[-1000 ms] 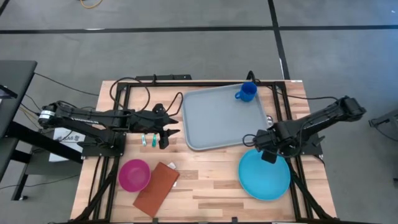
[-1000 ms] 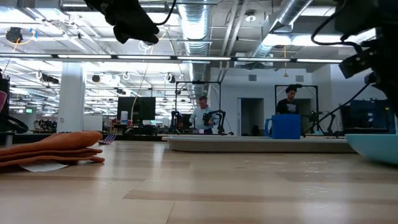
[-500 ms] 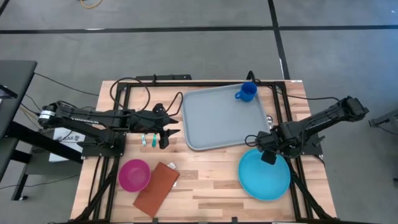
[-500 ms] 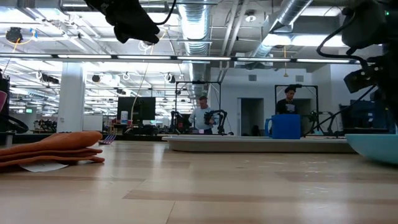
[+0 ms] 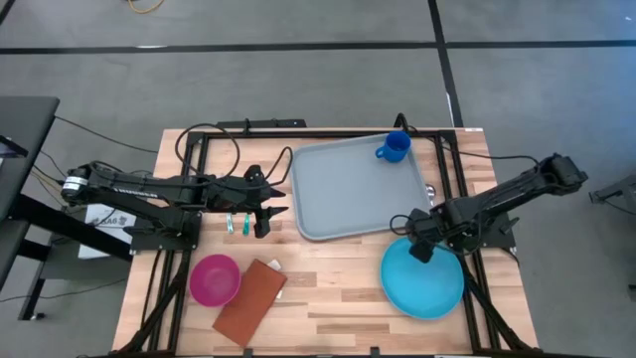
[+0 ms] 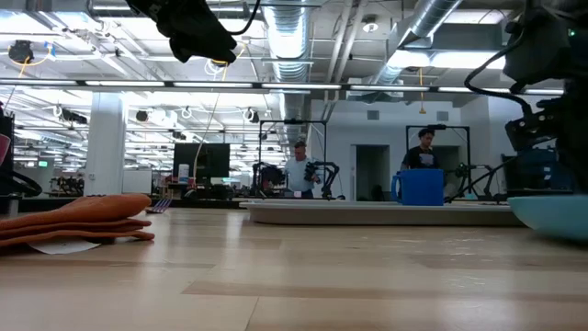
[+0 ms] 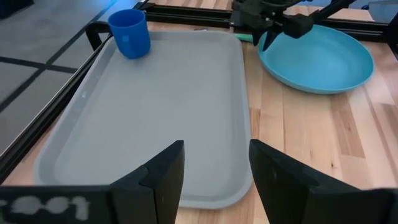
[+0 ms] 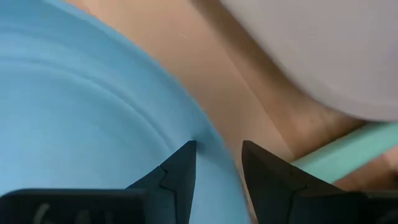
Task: Set up tray
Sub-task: Put the blue plate to the bottom of the the blue cup on the gray serving tray
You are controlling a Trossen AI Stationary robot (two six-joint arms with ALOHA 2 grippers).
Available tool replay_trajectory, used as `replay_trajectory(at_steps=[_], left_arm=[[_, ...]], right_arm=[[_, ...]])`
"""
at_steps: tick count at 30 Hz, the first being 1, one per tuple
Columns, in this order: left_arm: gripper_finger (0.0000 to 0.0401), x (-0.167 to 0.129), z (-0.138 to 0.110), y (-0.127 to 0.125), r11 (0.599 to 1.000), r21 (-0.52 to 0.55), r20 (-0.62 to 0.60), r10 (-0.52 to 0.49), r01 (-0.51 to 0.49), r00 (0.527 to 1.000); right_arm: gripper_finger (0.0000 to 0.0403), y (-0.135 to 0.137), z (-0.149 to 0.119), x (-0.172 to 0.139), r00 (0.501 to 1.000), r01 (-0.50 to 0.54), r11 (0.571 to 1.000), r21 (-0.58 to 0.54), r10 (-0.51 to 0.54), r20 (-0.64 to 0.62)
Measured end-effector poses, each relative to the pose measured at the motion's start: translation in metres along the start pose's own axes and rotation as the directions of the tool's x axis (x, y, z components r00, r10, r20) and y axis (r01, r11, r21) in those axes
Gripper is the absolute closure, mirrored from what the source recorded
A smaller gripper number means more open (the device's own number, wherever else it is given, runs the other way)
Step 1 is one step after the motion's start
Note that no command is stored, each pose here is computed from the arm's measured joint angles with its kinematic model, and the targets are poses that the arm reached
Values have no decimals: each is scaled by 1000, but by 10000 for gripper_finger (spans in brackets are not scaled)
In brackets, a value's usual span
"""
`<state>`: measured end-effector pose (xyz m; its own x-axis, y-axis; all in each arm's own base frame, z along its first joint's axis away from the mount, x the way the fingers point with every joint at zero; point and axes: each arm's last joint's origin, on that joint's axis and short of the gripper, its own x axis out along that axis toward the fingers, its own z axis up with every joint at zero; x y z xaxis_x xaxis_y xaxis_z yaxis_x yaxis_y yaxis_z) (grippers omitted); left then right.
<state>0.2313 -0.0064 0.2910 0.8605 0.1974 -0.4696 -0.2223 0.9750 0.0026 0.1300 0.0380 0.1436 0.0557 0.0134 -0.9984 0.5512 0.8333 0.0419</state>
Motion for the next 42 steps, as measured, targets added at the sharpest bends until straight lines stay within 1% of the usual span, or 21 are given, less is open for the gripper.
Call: replay_trajectory(at_steps=[4,9,12,14,16,19,23,25,27,29,31,38,42], left_arm=[[230,0,0,0,1000,10,0,0,0,1000],[230,0,0,0,1000,10,0,0,0,1000],[230,0,0,0,1000,10,0,0,0,1000],[230,0,0,0,1000,10,0,0,0,1000],[230,0,0,0,1000,10,0,0,0,1000],[230,0,0,0,1000,9,-1,0,0,1000],[230,0,0,0,1000,9,-1,0,0,1000],[230,0,0,0,1000,9,-1,0,0,1000],[230,0,0,0,1000,9,-1,0,0,1000],[230,0,0,0,1000,9,-1,0,0,1000],[230,0,0,0,1000,9,-1,0,0,1000],[230,0,0,0,1000,8,-1,0,0,1000],[230,0,0,0,1000,8,-1,0,0,1000]], right_arm=[[292,1,0,3,1000,20,998,59,-18,-21],[344,4,1,5,999,13,986,164,-7,-34],[379,10,3,3,998,-58,980,189,63,-22],[394,17,5,-2,994,-111,975,192,112,6],[397,24,7,-6,989,-148,972,183,144,35],[399,38,14,-15,964,-252,956,147,236,121],[400,48,20,-25,934,-302,946,116,270,235],[401,52,24,-31,918,-306,946,106,264,296],[401,51,27,-35,908,-280,955,101,230,350],[401,49,31,-37,896,-256,959,123,187,404],[401,45,37,-38,884,-249,953,172,150,443],[402,25,58,-38,883,-239,918,315,71,464],[401,12,70,-39,876,-261,874,410,37,480]])
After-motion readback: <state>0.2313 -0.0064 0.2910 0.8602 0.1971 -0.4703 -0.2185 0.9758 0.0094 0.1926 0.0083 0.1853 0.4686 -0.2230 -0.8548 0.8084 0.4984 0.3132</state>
